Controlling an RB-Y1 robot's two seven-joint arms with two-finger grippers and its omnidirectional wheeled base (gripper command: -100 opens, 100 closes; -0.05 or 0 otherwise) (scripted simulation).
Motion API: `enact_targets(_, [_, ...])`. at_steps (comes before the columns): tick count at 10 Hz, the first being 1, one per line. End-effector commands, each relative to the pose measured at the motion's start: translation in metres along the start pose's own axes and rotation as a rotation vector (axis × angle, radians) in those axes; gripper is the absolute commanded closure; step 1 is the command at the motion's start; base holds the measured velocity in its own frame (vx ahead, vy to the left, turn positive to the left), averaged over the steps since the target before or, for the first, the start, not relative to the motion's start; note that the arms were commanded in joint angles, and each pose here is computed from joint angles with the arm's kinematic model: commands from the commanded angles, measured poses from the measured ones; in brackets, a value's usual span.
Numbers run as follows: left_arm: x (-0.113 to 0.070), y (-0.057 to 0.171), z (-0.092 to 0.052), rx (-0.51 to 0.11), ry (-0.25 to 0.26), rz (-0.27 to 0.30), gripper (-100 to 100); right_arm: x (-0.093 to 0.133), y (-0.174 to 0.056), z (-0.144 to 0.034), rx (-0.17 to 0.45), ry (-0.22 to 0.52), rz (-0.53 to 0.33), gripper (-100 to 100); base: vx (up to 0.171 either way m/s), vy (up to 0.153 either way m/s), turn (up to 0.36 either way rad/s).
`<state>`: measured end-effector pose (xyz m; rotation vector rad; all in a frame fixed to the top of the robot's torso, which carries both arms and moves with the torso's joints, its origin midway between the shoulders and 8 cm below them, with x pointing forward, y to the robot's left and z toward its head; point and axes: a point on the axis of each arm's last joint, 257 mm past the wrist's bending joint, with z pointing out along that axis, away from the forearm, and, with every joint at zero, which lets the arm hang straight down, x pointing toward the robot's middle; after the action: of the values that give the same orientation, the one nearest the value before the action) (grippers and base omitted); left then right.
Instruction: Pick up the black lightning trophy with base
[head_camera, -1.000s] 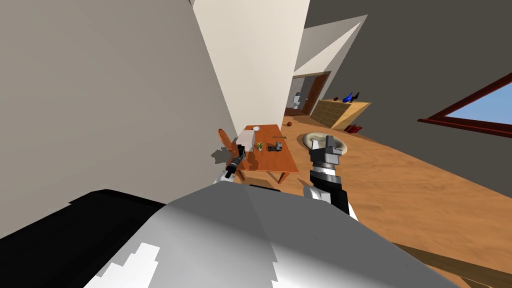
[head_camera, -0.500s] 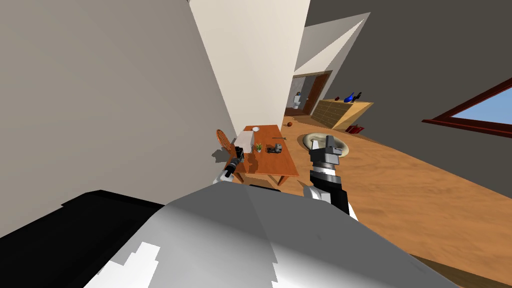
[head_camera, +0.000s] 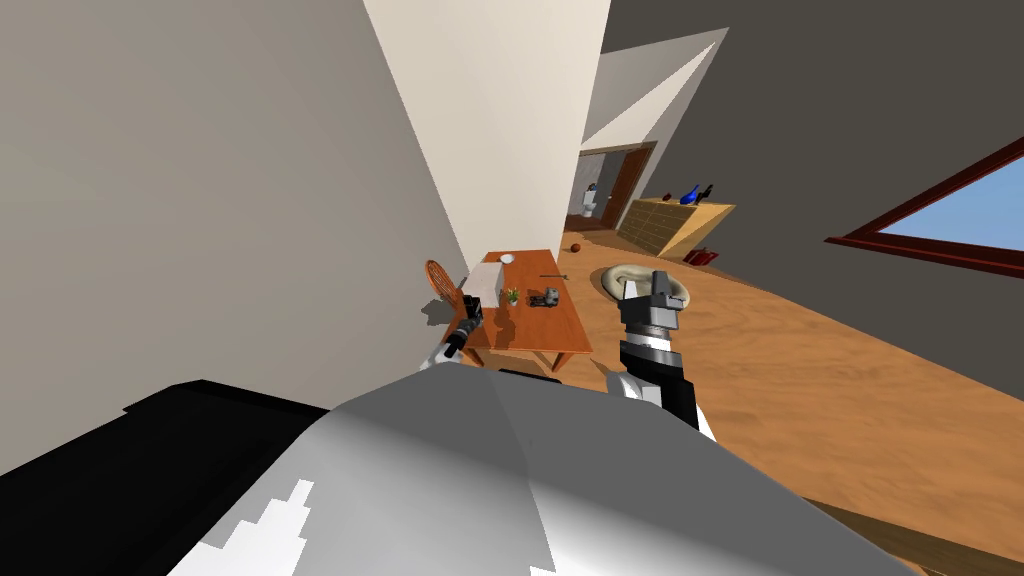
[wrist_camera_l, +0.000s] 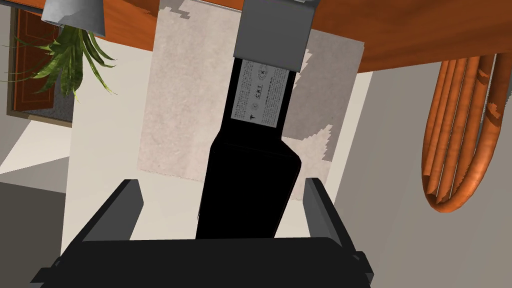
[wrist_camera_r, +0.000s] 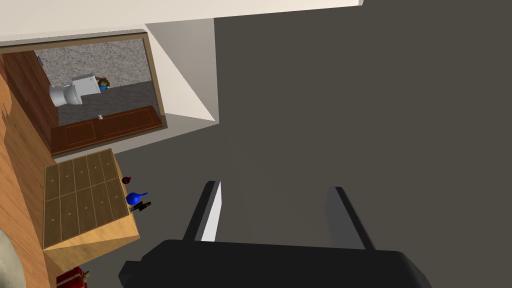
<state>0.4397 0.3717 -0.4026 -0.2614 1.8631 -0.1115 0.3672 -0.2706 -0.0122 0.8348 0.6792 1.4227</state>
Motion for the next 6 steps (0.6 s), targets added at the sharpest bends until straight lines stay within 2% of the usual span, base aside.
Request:
enact_targets(1, [0.001, 0.022, -0.005, -0.002, 0.001, -0.008, -100, 0.0, 0.0, 0.0, 0.0, 0.0, 0.0, 0, 0.026, -0.1, -0.138])
enact_targets(3, [0.02, 0.029, -0.011, 0.001, 0.026, -0.017, -100, 0.0, 0.0, 0.0, 0.0, 0.0, 0.0, 0, 0.039, -0.073, -0.033])
enact_targets(4, [0.011, 0.051, -0.016, -0.006, 0.014, -0.022, -100, 0.0, 0.0, 0.0, 0.0, 0.0, 0.0, 0, 0.046, -0.084, -0.155])
enact_targets(6, [0.022, 0.054, -0.021, 0.003, 0.025, -0.029, -100, 0.0, 0.0, 0.0, 0.0, 0.0, 0.0, 0, 0.028, -0.064, -0.035])
